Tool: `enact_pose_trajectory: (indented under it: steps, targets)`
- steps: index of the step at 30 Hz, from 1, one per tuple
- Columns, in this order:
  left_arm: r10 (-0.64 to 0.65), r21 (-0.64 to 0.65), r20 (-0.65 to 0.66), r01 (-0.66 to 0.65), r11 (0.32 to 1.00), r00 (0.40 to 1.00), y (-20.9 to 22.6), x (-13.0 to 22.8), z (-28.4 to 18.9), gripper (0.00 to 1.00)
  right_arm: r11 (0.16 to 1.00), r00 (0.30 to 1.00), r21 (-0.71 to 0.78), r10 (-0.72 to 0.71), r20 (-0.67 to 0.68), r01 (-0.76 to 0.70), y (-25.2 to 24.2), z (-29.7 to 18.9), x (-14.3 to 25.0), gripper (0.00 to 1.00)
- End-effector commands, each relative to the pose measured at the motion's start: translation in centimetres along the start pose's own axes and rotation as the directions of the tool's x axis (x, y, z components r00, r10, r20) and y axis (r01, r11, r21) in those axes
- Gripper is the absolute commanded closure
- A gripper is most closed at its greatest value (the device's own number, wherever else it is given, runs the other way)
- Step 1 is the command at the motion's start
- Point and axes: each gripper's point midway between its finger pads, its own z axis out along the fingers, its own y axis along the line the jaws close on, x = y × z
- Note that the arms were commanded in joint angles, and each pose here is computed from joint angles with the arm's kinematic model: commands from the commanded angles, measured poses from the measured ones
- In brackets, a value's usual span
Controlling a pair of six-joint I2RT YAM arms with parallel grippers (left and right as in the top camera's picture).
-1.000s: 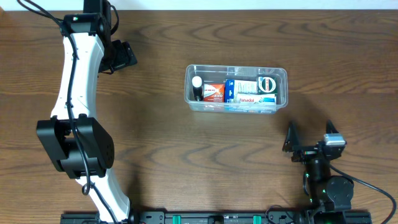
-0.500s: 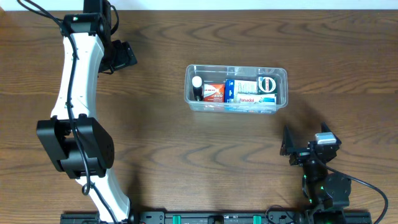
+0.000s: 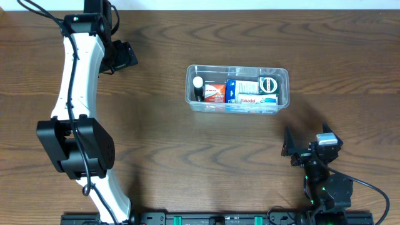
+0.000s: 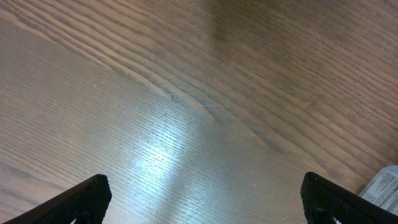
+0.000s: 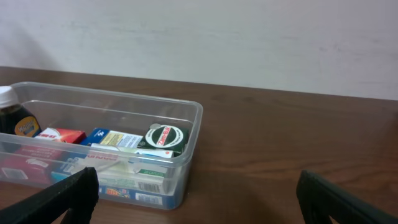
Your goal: Pack container
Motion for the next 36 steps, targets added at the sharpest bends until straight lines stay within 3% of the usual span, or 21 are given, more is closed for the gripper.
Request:
enact_pose_trajectory:
  steps: [1,14,22,29,36]
  targets:
    - [-0.011,0.003,0.042,0.011,1.000,0.999,0.5,-0.5,-1.7,0.02,1.000,1.000,-0.001,-0.011,0.003,0.011,0.0,0.0,0.0,0.01]
    - [-0.017,0.010,0.060,0.017,1.000,0.998,0.7,-0.6,-2.5,0.02,1.000,1.000,-0.001,-0.011,0.003,0.011,0.0,0.0,0.0,0.01]
    - [-0.054,0.058,0.306,0.039,0.998,0.950,3.7,-0.7,-13.0,0.02,1.000,1.000,-0.001,-0.011,0.003,0.011,0.0,0.0,0.0,0.01]
    - [-0.123,0.165,0.535,0.040,0.985,0.836,6.5,3.1,-24.0,0.02,1.000,1.000,-0.001,-0.011,0.003,0.011,0.0,0.0,0.0,0.01]
    - [-0.153,0.203,0.605,0.034,0.979,0.782,10.3,12.1,-27.7,0.02,1.000,1.000,-0.001,-0.011,0.003,0.011,0.0,0.0,0.0,0.01]
